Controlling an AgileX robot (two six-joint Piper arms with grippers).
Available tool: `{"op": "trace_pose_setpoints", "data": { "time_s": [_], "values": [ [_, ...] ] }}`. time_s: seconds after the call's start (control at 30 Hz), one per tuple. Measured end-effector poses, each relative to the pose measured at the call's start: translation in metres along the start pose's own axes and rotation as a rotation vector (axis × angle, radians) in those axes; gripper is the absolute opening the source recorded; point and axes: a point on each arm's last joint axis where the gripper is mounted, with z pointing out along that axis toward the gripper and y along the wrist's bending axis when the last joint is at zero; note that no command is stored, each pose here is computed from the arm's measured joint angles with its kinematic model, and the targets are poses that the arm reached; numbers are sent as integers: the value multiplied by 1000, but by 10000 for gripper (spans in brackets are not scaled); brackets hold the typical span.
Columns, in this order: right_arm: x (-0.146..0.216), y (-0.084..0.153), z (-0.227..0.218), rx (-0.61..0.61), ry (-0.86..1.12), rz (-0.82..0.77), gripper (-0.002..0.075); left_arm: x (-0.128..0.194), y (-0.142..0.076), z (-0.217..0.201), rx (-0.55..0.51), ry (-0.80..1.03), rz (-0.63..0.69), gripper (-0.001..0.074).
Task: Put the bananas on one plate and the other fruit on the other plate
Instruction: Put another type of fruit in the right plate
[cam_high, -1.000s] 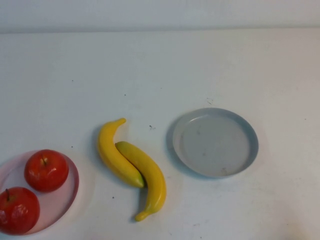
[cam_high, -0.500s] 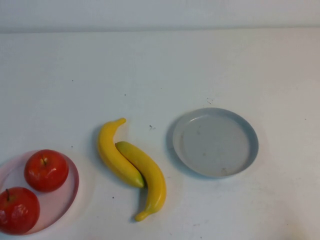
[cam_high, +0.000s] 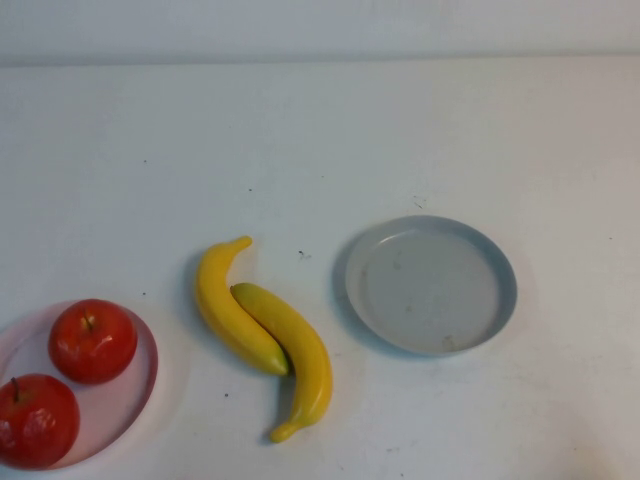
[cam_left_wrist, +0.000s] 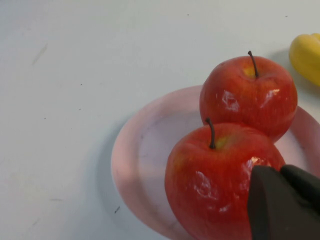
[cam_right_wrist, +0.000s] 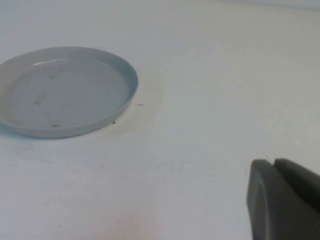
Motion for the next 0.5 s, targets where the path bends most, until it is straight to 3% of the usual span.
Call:
{"op": "trace_pose_setpoints", "data": {
  "time_s": [0.17,0.37,0.5],
  "values": [
    [-5,0,0,-1,-55,33,-17,0,0,0,0,0,0,1],
    [-23,-1,-3,-47,-258,403,-17,0,0,0,0,0,0,1],
    [-28,-3,-4,-53,-313,542,-17,0,0,0,0,0,0,1]
  ]
}}
